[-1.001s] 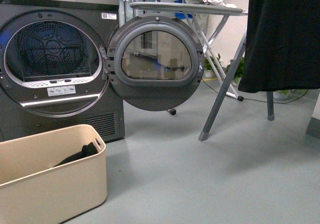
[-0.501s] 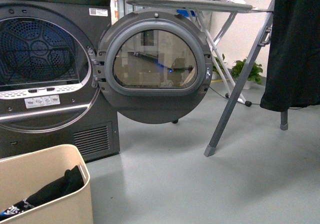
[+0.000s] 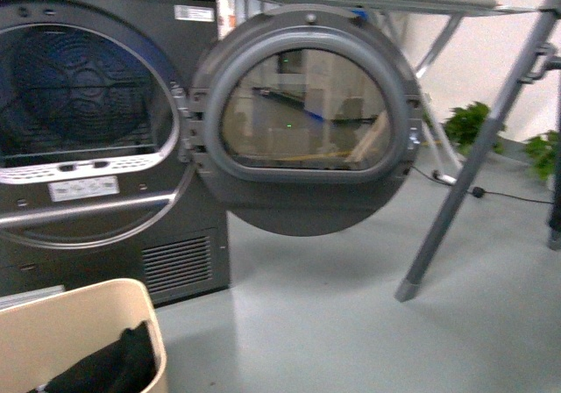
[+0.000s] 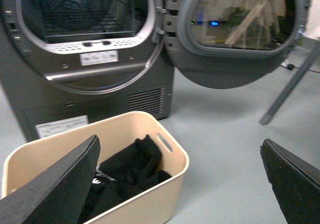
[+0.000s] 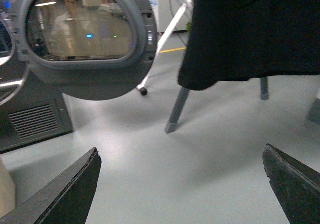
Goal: Move hamper under clothes hanger
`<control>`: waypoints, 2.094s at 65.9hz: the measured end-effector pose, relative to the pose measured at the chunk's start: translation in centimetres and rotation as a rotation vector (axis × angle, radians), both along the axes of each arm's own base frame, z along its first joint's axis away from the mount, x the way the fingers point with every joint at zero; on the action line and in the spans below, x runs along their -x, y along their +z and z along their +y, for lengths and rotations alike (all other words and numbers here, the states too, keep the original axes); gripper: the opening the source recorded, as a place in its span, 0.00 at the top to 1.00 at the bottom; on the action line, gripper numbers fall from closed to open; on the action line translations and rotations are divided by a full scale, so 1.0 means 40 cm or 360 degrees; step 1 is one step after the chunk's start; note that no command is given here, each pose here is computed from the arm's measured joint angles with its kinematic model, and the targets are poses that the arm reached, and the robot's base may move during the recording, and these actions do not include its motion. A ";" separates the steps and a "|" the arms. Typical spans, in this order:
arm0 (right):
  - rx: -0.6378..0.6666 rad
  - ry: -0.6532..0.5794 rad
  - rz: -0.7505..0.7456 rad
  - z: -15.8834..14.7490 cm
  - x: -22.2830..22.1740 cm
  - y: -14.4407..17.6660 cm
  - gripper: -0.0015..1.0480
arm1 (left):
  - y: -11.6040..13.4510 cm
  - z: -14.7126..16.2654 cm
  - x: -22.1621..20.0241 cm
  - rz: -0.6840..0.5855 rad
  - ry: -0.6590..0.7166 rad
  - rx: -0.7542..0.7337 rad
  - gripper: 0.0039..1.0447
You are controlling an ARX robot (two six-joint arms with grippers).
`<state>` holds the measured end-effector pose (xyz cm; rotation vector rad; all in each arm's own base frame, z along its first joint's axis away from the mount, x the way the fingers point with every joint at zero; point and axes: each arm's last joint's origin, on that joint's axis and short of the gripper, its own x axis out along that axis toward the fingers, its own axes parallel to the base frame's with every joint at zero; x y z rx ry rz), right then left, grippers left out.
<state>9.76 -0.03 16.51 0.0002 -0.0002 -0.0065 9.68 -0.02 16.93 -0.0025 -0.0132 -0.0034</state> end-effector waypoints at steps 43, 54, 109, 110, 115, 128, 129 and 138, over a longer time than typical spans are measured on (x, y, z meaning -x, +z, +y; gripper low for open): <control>0.0001 0.0019 0.0001 0.001 0.000 0.000 0.07 | 0.001 0.001 0.001 -0.0005 0.0012 0.0000 0.06; 0.0000 0.0013 0.0001 0.001 0.000 0.000 0.07 | 0.001 0.001 0.001 -0.0005 0.0010 0.0000 0.06; -0.0192 0.0178 0.0255 -0.011 -0.071 0.091 0.07 | 0.057 0.052 -0.103 0.0842 0.0076 0.0480 0.06; -0.0189 0.0181 0.0255 -0.012 -0.081 0.098 0.07 | 0.060 0.054 -0.109 0.0841 0.0069 0.0485 0.06; -0.0171 0.0200 0.0274 -0.017 -0.128 0.119 0.07 | 0.082 0.075 -0.176 0.0825 0.0044 0.0468 0.06; -0.0055 0.0203 0.0409 -0.050 -0.317 0.141 0.07 | 0.093 0.107 -0.362 0.0860 0.0020 0.0317 0.06; -0.0050 0.0191 0.0423 -0.055 -0.336 0.141 0.07 | 0.087 0.111 -0.385 0.0896 0.0030 0.0300 0.06; -0.0001 0.0102 0.0573 -0.096 -0.474 0.101 0.07 | 0.032 0.132 -0.482 0.1096 0.0085 0.0178 0.06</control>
